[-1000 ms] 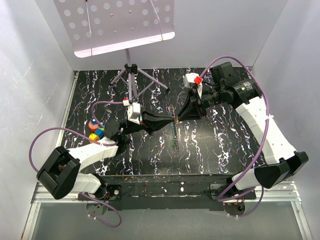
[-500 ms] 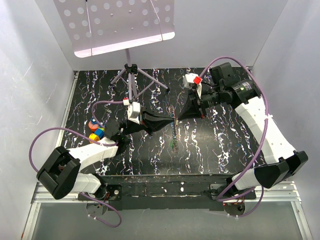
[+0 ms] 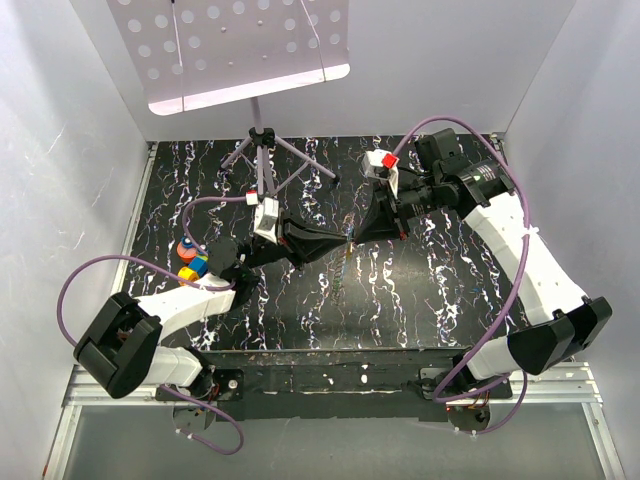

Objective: Put the keys on the keyring

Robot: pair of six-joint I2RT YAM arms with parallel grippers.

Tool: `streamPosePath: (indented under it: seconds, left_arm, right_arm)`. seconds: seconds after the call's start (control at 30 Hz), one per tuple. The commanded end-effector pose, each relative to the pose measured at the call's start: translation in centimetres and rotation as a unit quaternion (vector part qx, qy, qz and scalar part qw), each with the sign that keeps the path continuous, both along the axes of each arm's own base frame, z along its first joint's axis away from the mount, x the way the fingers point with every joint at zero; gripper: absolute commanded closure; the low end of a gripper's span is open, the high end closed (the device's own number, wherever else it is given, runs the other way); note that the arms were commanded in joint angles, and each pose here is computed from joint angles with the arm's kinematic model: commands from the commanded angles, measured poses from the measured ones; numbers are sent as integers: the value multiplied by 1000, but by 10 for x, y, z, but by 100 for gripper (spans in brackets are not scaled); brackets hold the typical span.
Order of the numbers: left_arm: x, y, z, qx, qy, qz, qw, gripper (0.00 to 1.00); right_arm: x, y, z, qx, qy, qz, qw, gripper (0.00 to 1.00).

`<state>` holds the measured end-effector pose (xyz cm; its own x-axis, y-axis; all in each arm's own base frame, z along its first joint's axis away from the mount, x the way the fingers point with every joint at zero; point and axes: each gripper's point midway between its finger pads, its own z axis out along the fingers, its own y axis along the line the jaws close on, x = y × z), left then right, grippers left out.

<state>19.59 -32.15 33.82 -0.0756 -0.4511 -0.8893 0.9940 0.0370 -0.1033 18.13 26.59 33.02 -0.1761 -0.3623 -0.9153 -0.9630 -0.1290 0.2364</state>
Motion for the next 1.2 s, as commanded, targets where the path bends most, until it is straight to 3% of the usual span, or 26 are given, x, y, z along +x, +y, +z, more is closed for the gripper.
streamPosePath:
  seconds: [0.0, 0.07, 0.2, 0.47, 0.83, 1.1, 1.17]
  left_arm:
    - [-16, 19, 52, -78, -79, 4, 994, 100]
    - [-16, 20, 55, -87, -69, 0, 994, 100]
    - [-16, 24, 66, -114, -42, -7, 993, 100]
    - [-17, 25, 86, -134, -9, -32, 990, 100]
    - [12, 17, 98, -139, 60, -2, 989, 100]
    - [35, 6, 91, -136, 152, 10, 979, 100]
    - [39, 2, 86, -121, 177, 9, 977, 100]
  right_arm:
    - [-8, 2, 11, 19, 28, 4, 999, 84]
    - [-11, 1, 24, 39, 36, 8, 999, 70]
    - [-15, -5, 53, 77, 38, 9, 996, 62]
    - [-23, -7, 89, 118, 108, 15, 987, 61]
    - [7, -16, 79, 82, 54, -130, 987, 58]
    - [34, -40, 79, 77, 119, -188, 972, 58]
    - [28, -43, 79, 74, 84, -169, 979, 58]
